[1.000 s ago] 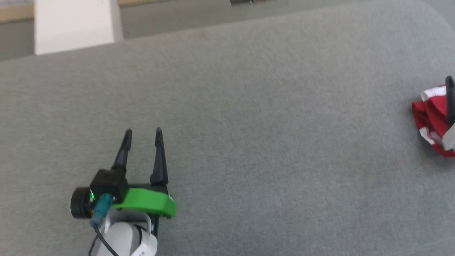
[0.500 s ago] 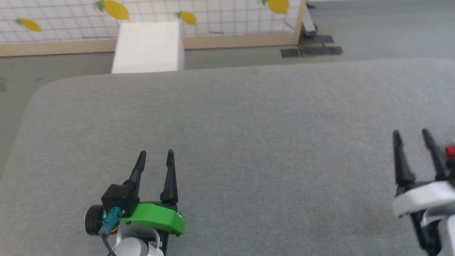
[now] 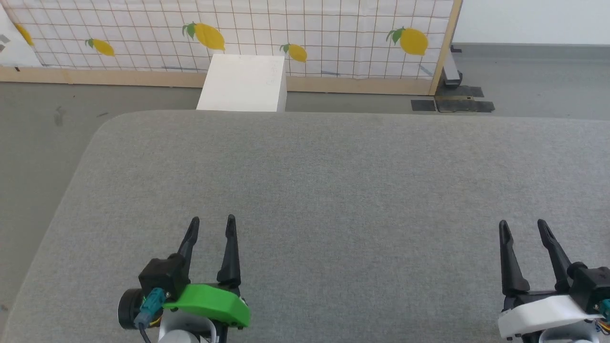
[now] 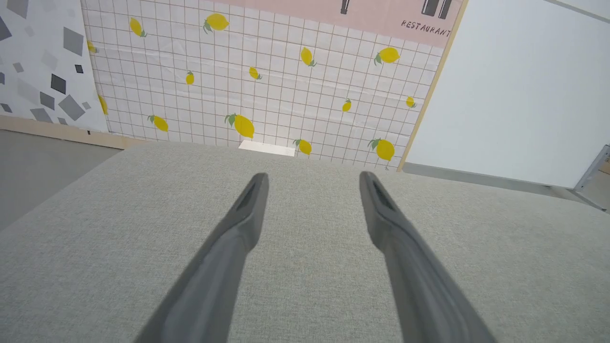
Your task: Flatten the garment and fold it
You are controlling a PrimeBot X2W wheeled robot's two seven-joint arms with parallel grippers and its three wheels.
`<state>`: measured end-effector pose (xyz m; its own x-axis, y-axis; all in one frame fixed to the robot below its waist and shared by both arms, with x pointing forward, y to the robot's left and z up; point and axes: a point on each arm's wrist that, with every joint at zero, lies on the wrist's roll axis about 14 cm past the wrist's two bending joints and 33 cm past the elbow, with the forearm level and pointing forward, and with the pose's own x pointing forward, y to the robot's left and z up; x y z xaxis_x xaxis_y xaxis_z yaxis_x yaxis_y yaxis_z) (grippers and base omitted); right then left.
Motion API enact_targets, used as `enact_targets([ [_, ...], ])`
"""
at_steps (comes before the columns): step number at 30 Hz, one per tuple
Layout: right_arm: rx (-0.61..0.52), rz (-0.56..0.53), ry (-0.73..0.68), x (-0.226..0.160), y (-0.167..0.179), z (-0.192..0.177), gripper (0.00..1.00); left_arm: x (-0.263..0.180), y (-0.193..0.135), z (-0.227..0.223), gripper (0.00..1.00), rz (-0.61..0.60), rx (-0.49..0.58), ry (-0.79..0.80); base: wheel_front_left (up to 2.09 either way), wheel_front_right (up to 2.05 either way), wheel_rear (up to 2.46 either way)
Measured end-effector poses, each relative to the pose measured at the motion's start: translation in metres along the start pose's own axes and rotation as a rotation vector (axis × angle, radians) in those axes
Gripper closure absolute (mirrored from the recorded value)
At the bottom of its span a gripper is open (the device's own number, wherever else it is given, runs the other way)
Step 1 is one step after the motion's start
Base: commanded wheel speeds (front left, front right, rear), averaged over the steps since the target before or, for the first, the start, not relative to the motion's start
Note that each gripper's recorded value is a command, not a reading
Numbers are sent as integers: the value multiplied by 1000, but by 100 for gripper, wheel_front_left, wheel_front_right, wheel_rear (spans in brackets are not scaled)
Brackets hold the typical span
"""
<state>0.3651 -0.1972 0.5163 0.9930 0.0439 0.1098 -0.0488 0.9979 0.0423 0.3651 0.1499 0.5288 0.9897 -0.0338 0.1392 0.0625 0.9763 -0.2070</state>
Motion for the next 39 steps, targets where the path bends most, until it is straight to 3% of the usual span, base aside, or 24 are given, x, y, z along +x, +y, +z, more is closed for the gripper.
enact_targets([
  [32,15,-3,11,-4,5,-1,0,0,-2,-8,0,-3,-11,26,0,0,0],
  [33,16,-3,11,-4,6,-1,100,-1,-2,-9,100,-3,-11,28,0,0,0],
  [39,16,-3,11,-4,5,-1,100,0,-2,-9,100,-4,-11,27,0,0,0],
])
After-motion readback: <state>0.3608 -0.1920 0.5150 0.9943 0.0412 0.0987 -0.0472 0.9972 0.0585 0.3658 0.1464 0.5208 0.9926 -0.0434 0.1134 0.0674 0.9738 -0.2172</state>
